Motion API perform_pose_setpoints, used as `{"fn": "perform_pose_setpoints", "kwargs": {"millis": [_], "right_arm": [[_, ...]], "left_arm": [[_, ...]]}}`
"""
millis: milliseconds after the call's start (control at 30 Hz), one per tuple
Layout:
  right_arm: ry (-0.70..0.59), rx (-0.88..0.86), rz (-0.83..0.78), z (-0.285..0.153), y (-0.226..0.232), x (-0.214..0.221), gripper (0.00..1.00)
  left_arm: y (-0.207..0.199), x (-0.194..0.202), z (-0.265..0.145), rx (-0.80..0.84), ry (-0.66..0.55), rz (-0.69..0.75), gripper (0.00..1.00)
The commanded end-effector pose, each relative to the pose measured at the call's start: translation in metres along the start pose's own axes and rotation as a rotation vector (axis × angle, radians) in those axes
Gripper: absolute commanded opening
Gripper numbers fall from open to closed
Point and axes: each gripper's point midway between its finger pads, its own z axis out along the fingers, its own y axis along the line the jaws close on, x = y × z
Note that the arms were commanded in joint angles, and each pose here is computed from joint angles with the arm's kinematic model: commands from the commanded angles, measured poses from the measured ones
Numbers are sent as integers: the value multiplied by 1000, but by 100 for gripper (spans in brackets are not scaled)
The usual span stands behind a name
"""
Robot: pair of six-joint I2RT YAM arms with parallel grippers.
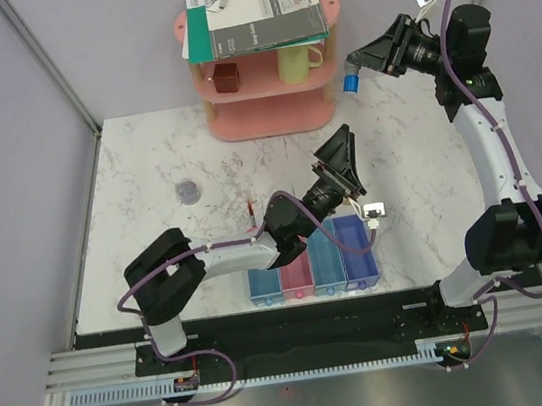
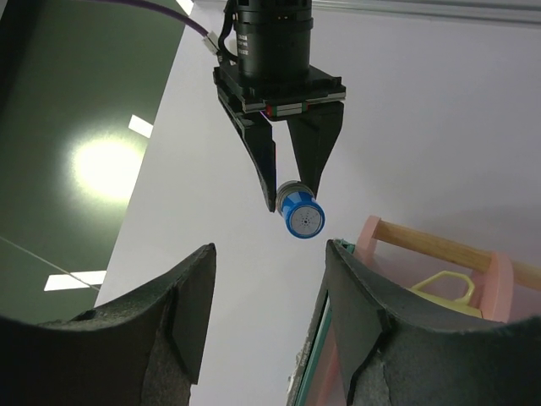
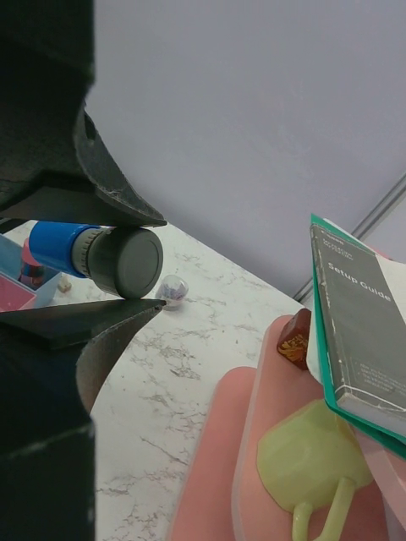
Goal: Sort the stationery into containers
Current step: Place the stationery in the storage box.
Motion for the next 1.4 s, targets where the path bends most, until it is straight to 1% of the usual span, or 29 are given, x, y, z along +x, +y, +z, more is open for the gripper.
{"fn": "perform_pose_setpoints", "kwargs": {"millis": [0,67,100,267,300,467,800,1200,1367], "right_arm": [[-17,-45,-41,-14,26,3,23],[-20,-49,-52,-19,31,7,23],[-8,-43,-39,-19,26,15,23],[-4,-47,-47,-24,33,24,23],[-4,-45,-46,-25,32,25,23],[-9,-51,-57,-28,39,25,23],[-26,-62,-86,-30,49,17,23],[-17,-58,-76,-33,48,24,22],[-15,-52,-73,-33,45,27,22]], "left_arm": [[24,6,14,-74,23,21,63],[20,9,17,-67,31,23,63],[24,10,21,-76,34,18,64],[17,16,31,-64,47,27,64],[21,18,35,-76,50,27,64],[19,20,43,-77,52,34,64],[3,20,41,-35,48,46,67],[-2,32,51,-41,65,61,66],[3,35,58,-64,68,64,67]]}}
